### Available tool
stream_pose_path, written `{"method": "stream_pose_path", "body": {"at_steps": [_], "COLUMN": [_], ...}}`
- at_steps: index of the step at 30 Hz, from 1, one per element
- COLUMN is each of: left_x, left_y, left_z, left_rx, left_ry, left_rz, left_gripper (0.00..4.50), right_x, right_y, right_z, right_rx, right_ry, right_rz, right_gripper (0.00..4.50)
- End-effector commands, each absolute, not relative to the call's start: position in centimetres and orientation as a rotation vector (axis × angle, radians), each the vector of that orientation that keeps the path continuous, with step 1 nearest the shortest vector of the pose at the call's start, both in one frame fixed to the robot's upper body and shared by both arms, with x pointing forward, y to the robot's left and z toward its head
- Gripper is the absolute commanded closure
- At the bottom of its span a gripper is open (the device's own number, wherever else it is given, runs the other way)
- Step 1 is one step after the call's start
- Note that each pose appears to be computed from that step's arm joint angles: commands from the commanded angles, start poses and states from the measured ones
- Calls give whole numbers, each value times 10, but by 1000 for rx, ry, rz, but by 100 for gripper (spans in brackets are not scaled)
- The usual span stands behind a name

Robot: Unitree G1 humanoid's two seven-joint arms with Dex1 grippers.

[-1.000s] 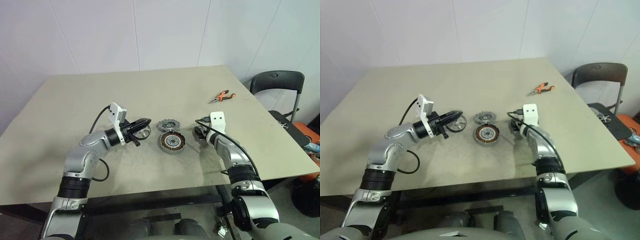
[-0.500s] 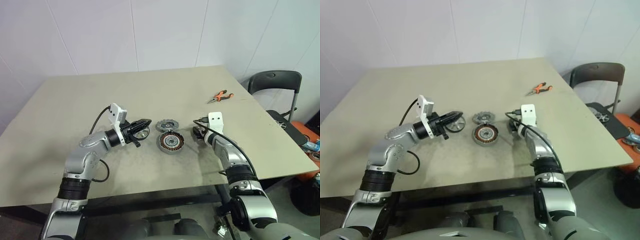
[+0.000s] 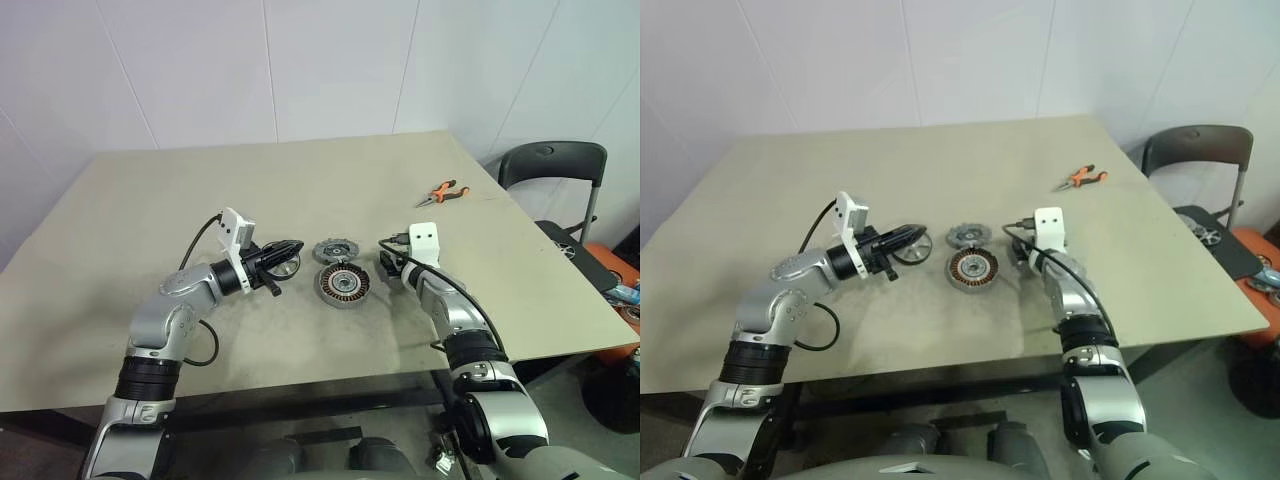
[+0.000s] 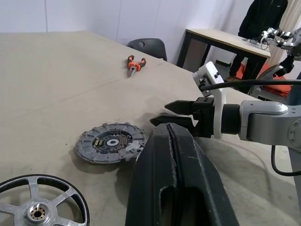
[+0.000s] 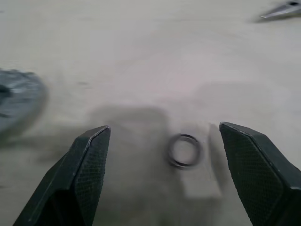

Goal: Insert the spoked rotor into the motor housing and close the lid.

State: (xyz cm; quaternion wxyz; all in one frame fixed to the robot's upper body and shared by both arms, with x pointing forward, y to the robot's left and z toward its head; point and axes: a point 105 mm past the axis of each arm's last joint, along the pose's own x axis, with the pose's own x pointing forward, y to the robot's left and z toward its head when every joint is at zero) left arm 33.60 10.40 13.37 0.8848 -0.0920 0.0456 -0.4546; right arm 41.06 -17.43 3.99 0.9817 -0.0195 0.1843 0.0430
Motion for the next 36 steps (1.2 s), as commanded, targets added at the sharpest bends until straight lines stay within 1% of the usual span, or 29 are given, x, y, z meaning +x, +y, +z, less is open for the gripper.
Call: {"method": "stream_pose_path", "body": {"at_steps": [1, 3, 6, 10, 14, 18, 27, 36], "left_x": [335, 335, 335, 336, 336, 335, 336, 335], "left_y": [104, 104, 102, 101, 101, 101, 101, 100], "left_z": [148, 147, 148, 148, 148, 148, 148, 146], "left_rx": [-170, -170, -172, -173, -170, -171, -176, -178], "left_ry": [47, 48, 45, 42, 45, 45, 43, 49], "left_rz": [-957, -958, -961, -961, -961, -962, -956, -955], "left_gripper": [450, 450, 450, 450, 450, 450, 450, 450], "right_x": [415, 414, 413, 416, 418, 418, 414, 413], "right_y": [-187, -189, -196, -187, -171, -167, -142, -180], "right_z": [51, 48, 37, 42, 49, 49, 50, 36], "right_rx": [-42, -27, 104, 152, 151, 142, -1, 28], "right_ry": [331, 343, 411, 403, 383, 380, 350, 403], "right_rz": [45, 30, -33, -11, 52, 63, 167, 10], "right_gripper": [63, 63, 63, 63, 63, 63, 63, 63]}}
